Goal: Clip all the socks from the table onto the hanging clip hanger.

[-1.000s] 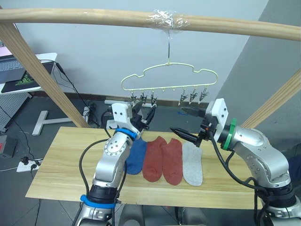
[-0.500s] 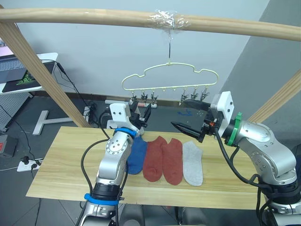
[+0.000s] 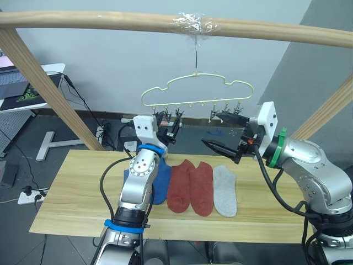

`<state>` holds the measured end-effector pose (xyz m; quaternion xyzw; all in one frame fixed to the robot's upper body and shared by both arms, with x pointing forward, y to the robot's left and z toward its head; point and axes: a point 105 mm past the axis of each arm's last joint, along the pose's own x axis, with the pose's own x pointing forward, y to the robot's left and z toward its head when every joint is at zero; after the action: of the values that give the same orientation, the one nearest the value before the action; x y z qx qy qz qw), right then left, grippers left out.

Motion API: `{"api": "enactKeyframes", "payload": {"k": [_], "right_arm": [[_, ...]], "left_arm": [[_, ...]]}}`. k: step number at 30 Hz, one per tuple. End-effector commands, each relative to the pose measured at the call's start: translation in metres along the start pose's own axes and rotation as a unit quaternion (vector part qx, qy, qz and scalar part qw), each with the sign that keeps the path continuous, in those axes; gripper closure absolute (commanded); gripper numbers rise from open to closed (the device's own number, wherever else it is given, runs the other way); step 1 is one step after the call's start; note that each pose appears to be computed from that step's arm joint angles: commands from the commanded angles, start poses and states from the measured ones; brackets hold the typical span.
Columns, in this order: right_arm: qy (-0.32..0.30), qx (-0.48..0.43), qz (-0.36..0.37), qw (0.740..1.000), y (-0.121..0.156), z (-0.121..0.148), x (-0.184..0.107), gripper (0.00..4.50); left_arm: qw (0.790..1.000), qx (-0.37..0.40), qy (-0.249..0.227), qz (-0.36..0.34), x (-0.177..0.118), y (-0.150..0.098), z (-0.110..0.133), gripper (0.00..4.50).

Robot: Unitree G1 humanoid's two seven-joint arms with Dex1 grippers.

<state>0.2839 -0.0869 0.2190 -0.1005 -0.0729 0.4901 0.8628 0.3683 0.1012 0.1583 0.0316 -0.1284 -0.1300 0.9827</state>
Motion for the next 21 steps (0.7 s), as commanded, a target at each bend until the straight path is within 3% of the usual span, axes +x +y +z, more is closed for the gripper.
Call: {"api": "enactKeyframes", "payload": {"k": [1,21], "right_arm": [[-0.019,-0.016,-0.005,1.000,-0.0014,0.0138,-0.0043,0.00],[-0.017,-0.008,-0.006,1.000,-0.0024,0.0146,-0.0032,0.00]], "left_arm": [[1.000,0.016,-0.021,0.012,0.0034,0.0003,0.0110,1.81],[0.999,0.033,-0.012,0.029,0.0019,0.0005,0.0072,1.81]]}}
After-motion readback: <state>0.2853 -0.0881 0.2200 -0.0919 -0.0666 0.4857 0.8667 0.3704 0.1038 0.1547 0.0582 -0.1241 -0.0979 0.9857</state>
